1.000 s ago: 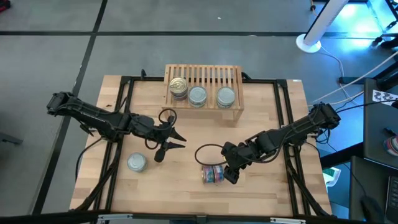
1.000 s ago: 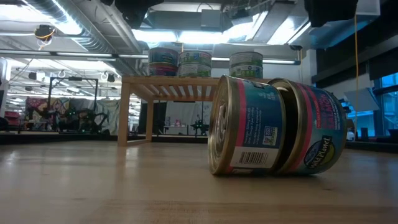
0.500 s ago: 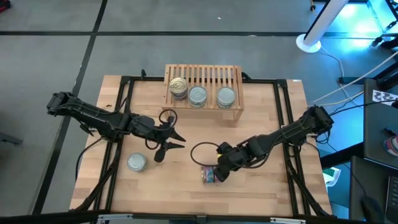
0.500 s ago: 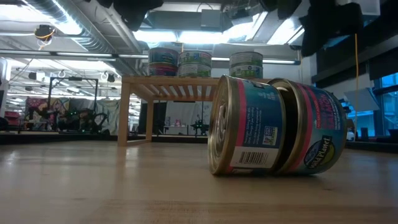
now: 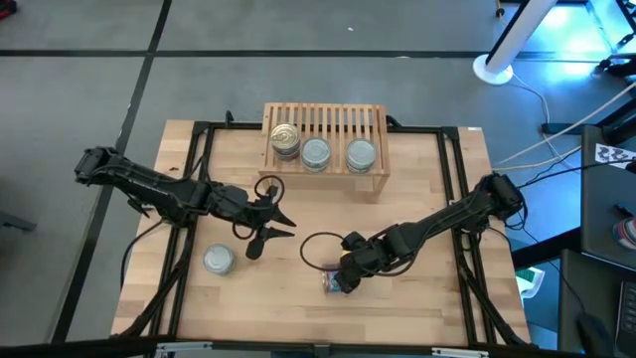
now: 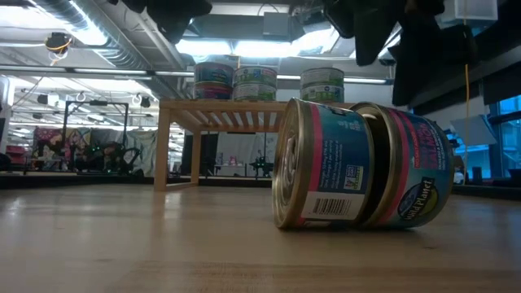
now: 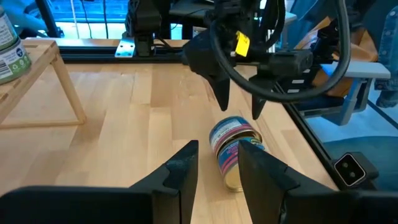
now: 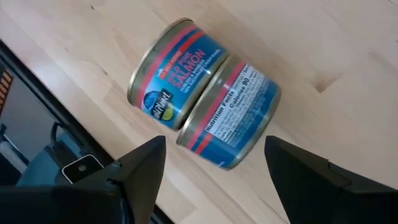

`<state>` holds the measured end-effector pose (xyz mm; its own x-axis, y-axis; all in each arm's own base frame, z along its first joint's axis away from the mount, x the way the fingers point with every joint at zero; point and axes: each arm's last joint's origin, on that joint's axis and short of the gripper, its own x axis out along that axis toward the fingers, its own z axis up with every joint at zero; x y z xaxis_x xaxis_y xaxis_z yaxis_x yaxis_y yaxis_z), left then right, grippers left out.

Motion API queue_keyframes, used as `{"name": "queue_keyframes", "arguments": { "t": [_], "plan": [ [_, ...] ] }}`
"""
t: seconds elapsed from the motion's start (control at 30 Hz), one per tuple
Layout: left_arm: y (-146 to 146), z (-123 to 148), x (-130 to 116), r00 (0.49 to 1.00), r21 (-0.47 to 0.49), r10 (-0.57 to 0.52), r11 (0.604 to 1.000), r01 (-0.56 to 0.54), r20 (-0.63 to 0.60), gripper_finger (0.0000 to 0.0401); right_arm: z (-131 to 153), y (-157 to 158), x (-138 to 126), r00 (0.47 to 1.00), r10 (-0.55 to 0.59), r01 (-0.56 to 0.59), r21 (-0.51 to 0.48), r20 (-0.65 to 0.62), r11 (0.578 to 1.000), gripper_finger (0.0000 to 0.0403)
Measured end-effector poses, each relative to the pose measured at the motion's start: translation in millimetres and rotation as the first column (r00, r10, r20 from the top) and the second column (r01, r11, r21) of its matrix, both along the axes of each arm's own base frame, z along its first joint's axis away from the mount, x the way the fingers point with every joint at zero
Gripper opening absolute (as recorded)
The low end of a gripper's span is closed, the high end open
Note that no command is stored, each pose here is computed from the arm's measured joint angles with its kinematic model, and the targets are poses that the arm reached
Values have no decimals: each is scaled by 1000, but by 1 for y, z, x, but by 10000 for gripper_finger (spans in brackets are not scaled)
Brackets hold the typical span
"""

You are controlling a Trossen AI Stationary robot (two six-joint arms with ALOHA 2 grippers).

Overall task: Stack canned seafood by type on shelf
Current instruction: Stack the blue-pink tuna can on top of the other blue-pink tuna can on the shelf

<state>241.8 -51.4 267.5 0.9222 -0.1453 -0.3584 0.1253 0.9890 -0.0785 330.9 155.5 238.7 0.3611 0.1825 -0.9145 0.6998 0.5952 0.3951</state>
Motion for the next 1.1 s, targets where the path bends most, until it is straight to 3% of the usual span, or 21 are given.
{"name": "queue_keyframes", "arguments": {
  "t": [0.63, 1.1],
  "plan": [
    [0, 0, 0, 1000, 0, 0, 1000, 0, 0, 109, -14, 3, 6, 1000, -12, 12, -8, -23, 1000, 276],
    [0, 0, 0, 1000, 0, 0, 1000, 0, 0, 109, -14, 2, 6, 996, -85, 85, 6, -37, 996, 276]
  ]
}}
